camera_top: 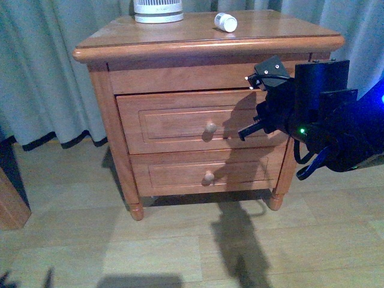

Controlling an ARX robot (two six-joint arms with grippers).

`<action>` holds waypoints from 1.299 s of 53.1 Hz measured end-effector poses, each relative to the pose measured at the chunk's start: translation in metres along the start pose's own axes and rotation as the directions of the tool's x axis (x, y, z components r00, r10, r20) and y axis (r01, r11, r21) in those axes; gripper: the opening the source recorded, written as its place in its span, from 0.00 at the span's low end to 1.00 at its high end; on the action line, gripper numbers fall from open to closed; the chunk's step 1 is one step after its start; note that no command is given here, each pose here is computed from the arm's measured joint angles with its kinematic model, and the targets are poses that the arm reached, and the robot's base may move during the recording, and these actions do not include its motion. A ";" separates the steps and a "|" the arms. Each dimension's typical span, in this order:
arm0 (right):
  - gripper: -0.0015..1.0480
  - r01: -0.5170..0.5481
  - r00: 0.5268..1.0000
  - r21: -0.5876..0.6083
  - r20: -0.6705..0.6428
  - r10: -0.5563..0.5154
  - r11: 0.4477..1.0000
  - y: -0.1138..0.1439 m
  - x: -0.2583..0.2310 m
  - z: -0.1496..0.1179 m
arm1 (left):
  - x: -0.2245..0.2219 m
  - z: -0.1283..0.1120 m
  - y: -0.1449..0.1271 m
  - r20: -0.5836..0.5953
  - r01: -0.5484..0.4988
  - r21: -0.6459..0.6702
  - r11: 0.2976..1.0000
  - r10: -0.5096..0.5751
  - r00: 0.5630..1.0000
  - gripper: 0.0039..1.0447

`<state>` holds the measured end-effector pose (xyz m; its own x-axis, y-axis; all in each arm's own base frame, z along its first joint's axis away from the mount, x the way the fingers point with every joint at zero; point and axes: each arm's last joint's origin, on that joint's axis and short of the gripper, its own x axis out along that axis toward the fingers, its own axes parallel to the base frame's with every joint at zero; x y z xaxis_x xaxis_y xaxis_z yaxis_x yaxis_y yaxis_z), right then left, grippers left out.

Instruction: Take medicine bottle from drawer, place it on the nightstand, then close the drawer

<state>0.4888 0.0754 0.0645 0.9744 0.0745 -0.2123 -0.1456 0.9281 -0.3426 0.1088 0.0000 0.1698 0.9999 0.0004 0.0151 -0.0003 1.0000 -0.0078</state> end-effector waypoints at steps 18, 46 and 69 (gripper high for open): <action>0.03 -0.047 0.999 0.230 -0.011 0.051 0.972 -0.004 -0.049 -0.002 | 0.000 0.000 0.000 0.000 0.000 0.000 1.000 0.000 1.000 0.94; 0.40 -0.168 0.969 0.583 0.245 0.026 0.795 -0.070 -0.291 0.125 | 0.000 0.000 0.000 0.000 0.000 0.000 1.000 0.000 1.000 0.94; 0.06 0.066 0.970 0.387 0.190 -0.150 0.920 -0.069 -0.423 0.059 | 0.000 0.000 0.000 0.000 0.000 0.000 1.000 0.000 1.000 0.94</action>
<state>0.0970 0.0011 0.2319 0.9998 0.0027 0.0189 -0.0031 0.9997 0.0248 0.1088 0.0000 0.1698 0.9999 0.0008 0.0151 -0.0006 1.0000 -0.0078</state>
